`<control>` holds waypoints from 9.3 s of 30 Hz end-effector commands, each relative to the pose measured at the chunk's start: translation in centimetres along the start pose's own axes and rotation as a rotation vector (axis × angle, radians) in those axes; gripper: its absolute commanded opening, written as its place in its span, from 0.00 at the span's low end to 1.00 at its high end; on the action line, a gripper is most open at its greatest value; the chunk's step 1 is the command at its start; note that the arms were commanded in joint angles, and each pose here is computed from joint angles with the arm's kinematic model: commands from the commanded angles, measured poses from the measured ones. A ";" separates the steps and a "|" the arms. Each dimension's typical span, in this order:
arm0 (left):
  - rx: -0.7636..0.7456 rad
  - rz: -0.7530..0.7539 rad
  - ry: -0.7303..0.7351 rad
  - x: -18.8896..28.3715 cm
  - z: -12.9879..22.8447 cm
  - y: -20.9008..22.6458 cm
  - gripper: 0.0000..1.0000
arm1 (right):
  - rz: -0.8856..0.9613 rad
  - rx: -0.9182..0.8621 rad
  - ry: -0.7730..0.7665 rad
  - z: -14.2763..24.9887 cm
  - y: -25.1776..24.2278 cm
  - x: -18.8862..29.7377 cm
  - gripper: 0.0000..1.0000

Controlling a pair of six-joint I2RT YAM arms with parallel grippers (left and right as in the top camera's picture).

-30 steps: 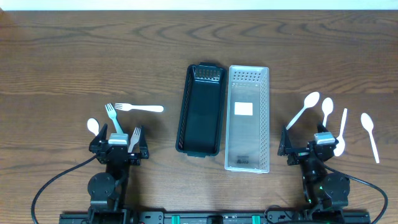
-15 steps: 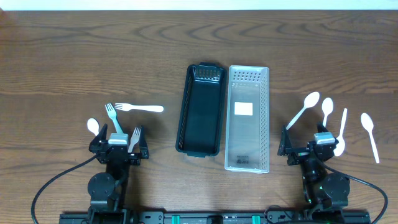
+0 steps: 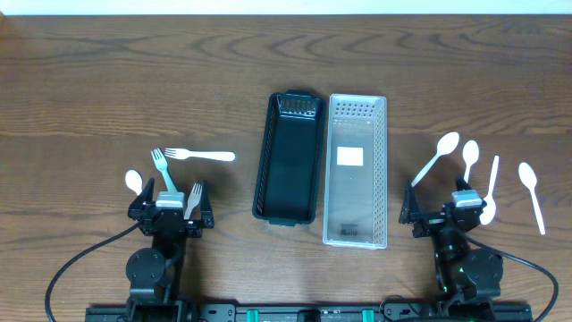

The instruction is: Pack container

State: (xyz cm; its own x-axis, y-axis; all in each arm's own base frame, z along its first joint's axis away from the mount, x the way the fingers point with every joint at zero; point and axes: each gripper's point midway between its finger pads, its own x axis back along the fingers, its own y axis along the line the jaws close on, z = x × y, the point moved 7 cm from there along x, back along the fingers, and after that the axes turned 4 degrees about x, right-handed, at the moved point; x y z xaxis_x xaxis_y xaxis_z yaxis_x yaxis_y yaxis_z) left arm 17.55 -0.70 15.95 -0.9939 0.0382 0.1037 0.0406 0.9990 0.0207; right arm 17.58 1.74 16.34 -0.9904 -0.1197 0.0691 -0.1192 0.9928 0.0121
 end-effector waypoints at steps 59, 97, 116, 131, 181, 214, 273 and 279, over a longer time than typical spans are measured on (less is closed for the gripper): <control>0.229 -0.108 1.027 -7.4 -12.9 0.1 0.43 | -0.421 0.159 1.220 1.9 9.0 -22.1 0.01; 0.228 -0.110 1.045 -7.1 -12.7 0.1 0.45 | -0.132 0.280 0.855 0.7 8.3 -29.2 0.01; 0.233 -0.103 1.146 -10.2 -9.7 -0.1 0.06 | 0.109 0.162 0.886 -11.4 2.7 -19.0 0.01; 0.138 0.044 1.466 -14.2 -0.6 -5.5 0.06 | 0.168 -0.115 1.320 -4.6 0.1 -14.0 0.01; -0.160 0.156 1.392 -12.8 -0.8 -13.1 0.17 | 0.008 -0.148 1.379 1.2 1.4 -17.6 0.03; 0.234 -0.266 0.836 -7.0 -16.9 4.2 0.98 | 0.607 -0.594 1.371 2.9 -7.9 -19.2 0.88; 0.233 -0.267 0.847 -7.2 -16.6 4.3 0.98 | 0.533 -0.530 1.452 8.4 -6.4 -18.6 0.01; 0.233 -0.267 0.847 -7.2 -16.6 4.3 0.98 | 0.328 -0.393 1.198 -2.1 -2.3 -20.6 0.01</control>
State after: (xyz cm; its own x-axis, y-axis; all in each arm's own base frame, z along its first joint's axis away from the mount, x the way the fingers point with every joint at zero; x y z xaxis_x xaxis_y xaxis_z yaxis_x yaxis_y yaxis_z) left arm 26.50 2.67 31.49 -0.5523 -0.1229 0.8246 -0.2864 0.9568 -0.0493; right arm 36.67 -0.90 9.50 -0.0398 0.0185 0.9990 0.4845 0.8748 0.0031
